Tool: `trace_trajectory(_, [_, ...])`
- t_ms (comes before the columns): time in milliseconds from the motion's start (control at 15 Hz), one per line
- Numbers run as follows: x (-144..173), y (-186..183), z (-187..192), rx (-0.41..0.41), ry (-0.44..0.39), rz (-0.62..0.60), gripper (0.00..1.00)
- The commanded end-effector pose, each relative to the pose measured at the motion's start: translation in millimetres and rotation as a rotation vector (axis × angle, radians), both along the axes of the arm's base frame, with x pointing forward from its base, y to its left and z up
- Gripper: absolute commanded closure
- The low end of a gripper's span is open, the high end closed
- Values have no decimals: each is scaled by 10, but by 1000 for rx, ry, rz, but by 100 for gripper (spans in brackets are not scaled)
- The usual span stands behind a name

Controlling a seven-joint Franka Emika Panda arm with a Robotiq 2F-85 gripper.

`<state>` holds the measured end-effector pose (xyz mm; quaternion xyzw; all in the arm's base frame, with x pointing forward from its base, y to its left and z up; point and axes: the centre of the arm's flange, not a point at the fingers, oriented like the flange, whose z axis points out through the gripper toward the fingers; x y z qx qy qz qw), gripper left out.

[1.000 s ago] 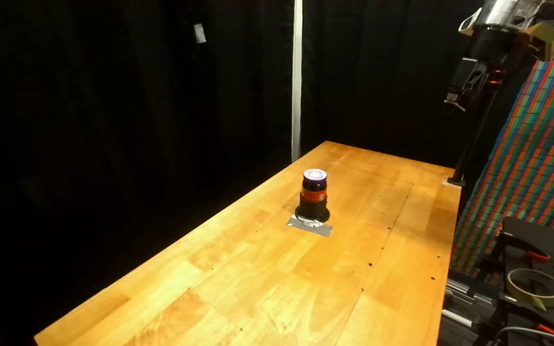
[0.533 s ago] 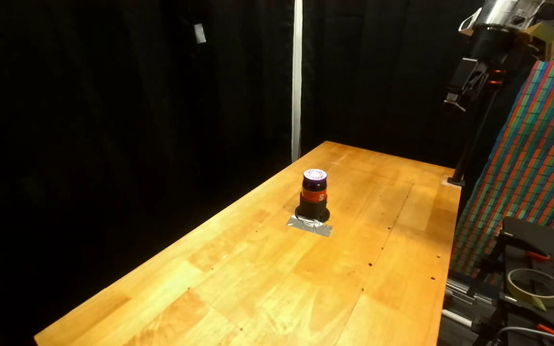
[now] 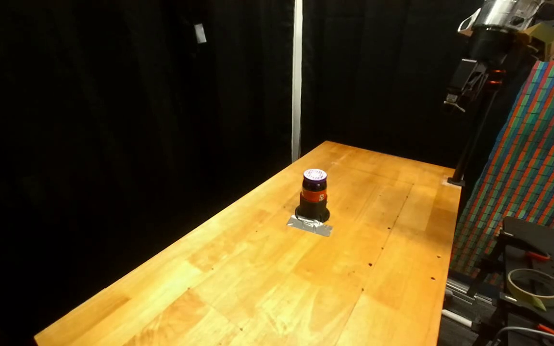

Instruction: Put the band on the brown coffee cup

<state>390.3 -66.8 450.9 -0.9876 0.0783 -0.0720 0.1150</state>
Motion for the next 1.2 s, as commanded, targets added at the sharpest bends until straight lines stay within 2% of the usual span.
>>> trace_trajectory(0, [396,345,57,-105,50,-2,0])
trace_trajectory(267, [795,934,-20,-262,121,31,0])
trace_trajectory(533, [1210,1430,-217,-376,82,73,0])
trace_trajectory(800, [1639,1676,-364,-398,3,121,0])
trace_trajectory(1133, [2152,1805,-532,-342,-48,162,0])
